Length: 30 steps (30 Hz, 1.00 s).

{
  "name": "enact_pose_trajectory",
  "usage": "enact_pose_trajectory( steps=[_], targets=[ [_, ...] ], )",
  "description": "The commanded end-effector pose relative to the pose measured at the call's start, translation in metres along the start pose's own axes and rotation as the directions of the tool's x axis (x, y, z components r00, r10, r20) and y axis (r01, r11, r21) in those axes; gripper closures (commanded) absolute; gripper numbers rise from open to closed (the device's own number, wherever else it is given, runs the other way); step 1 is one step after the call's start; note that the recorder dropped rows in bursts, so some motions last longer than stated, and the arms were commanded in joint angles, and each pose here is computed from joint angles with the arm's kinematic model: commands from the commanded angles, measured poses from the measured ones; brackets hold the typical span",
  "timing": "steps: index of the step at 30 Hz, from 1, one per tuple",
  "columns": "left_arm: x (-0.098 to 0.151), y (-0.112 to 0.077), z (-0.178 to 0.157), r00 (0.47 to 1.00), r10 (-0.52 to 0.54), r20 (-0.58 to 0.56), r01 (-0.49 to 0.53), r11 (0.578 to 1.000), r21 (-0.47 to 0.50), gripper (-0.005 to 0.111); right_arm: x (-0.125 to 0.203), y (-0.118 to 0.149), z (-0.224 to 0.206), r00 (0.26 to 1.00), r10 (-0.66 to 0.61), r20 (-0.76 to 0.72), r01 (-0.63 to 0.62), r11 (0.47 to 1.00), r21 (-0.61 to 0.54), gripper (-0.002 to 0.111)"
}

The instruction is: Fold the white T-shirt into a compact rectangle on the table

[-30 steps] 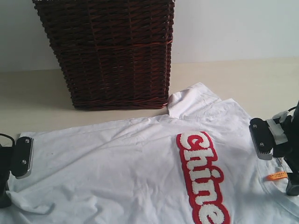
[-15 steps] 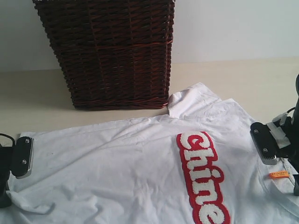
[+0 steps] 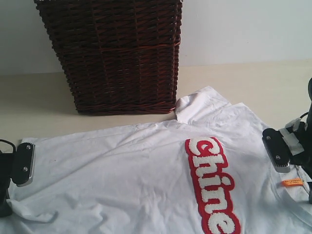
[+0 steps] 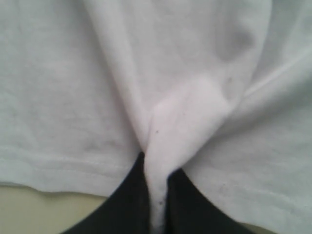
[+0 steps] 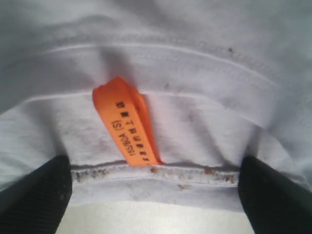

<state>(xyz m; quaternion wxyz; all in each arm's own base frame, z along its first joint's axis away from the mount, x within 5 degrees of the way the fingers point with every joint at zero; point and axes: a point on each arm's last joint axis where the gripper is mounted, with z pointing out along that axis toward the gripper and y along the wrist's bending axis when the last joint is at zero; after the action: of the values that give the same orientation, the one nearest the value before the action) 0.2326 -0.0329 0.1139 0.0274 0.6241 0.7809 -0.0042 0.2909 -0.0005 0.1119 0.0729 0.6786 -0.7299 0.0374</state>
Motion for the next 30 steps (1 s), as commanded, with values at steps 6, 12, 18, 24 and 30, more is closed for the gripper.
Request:
enact_pose_trajectory(
  steps=[6,12,18,24,30],
  targets=[
    [0.000,0.000,0.006,1.000,0.000,-0.007,0.000,1.000,0.008,0.107,0.001,0.007,0.011,1.000,0.005,-0.014,-0.006,0.997,-0.073,0.086],
    [0.000,0.000,0.006,1.000,0.000,-0.007,0.000,1.000,0.008,0.107,0.000,0.007,0.011,1.000,0.018,-0.005,-0.018,0.997,-0.075,0.108],
    [0.000,0.000,0.006,1.000,0.000,-0.007,0.000,1.000,0.008,0.107,-0.003,0.006,0.006,0.997,0.070,0.041,-0.068,0.997,-0.047,0.108],
    [0.000,0.000,0.006,1.000,0.000,-0.008,0.000,1.000,0.011,0.107,-0.005,0.005,-0.003,0.991,0.107,0.078,-0.105,0.994,-0.020,0.108],
    [0.000,0.000,0.006,1.000,-0.022,-0.009,0.022,1.000,0.011,0.107,-0.006,0.004,-0.012,0.984,0.131,0.119,-0.134,0.991,0.015,0.108]
  ],
)
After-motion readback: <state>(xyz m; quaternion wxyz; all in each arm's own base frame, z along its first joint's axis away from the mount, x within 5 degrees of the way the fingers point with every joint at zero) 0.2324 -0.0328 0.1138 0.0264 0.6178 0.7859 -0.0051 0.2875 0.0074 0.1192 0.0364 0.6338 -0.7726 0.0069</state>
